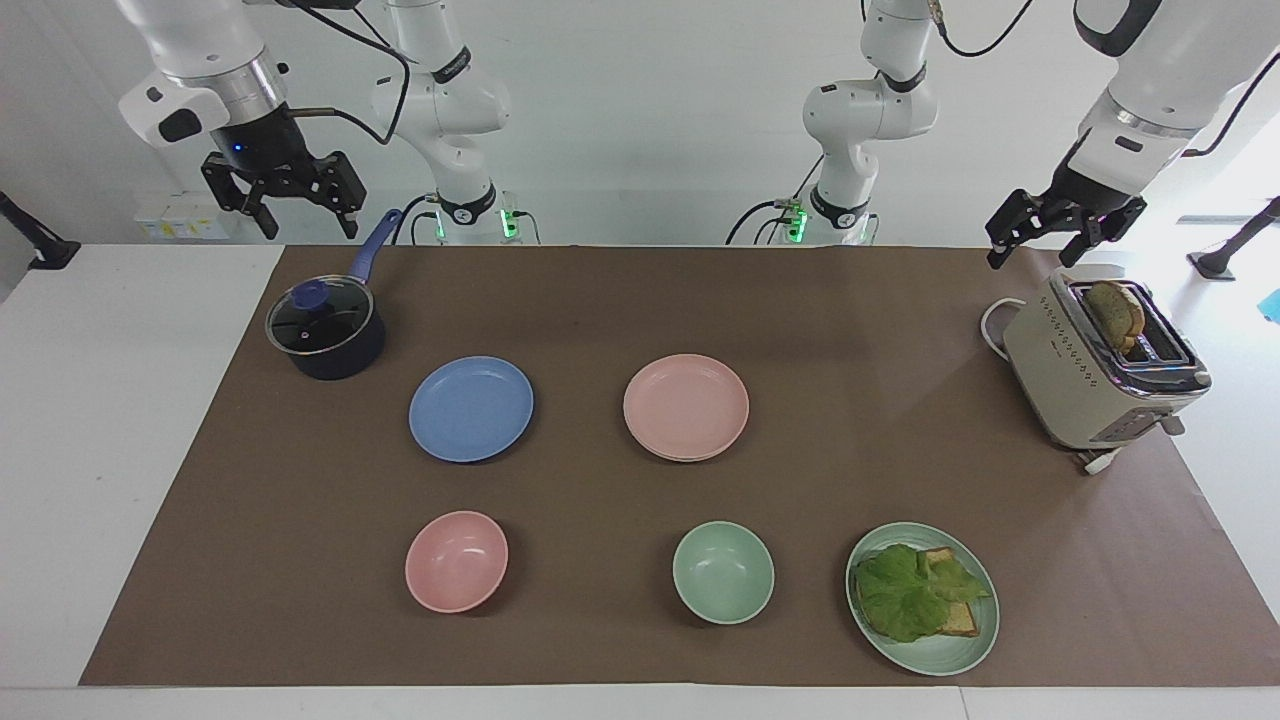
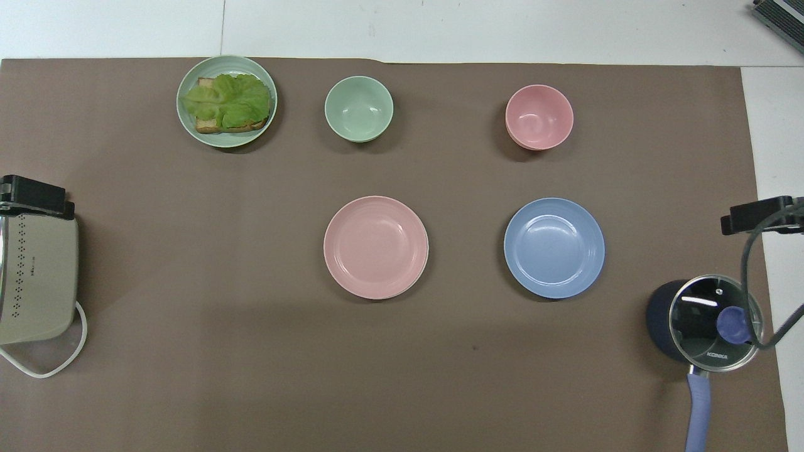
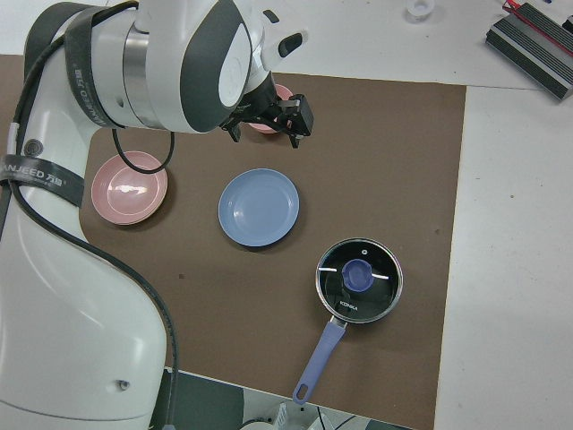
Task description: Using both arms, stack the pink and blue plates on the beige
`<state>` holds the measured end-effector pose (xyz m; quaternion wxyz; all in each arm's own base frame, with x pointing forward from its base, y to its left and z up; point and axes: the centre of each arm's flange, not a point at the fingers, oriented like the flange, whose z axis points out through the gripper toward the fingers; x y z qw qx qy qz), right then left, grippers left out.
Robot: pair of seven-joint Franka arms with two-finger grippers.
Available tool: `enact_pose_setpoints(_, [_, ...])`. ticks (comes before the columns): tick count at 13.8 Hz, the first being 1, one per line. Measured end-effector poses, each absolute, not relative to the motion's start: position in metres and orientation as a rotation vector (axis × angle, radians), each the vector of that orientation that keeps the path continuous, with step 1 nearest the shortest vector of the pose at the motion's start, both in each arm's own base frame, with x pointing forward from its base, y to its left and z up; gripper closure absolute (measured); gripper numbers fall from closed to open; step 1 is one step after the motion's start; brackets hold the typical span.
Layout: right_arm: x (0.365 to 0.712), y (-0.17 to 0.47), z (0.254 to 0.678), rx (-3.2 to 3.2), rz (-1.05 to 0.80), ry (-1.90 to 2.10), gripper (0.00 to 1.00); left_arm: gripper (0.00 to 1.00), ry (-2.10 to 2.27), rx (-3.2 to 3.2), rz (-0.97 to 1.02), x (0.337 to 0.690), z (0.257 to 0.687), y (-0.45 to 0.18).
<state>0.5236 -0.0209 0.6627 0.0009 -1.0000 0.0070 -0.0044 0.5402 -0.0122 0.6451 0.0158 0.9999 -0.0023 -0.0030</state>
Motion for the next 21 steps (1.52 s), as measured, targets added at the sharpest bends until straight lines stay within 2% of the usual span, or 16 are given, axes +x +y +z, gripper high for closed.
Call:
enact_pose_setpoints(18, [0.520,-0.027,0.651,-3.158,0.022,0.035,0.00,0.00,-0.007,3.110,-0.009,0.540,0.645,-0.012])
enact_pose_setpoints(21, [0.530,-0.019,0.627,-3.159,-0.018,0.010,0.00,0.00,-0.007,3.110,-0.009,0.540,0.645,-0.012])
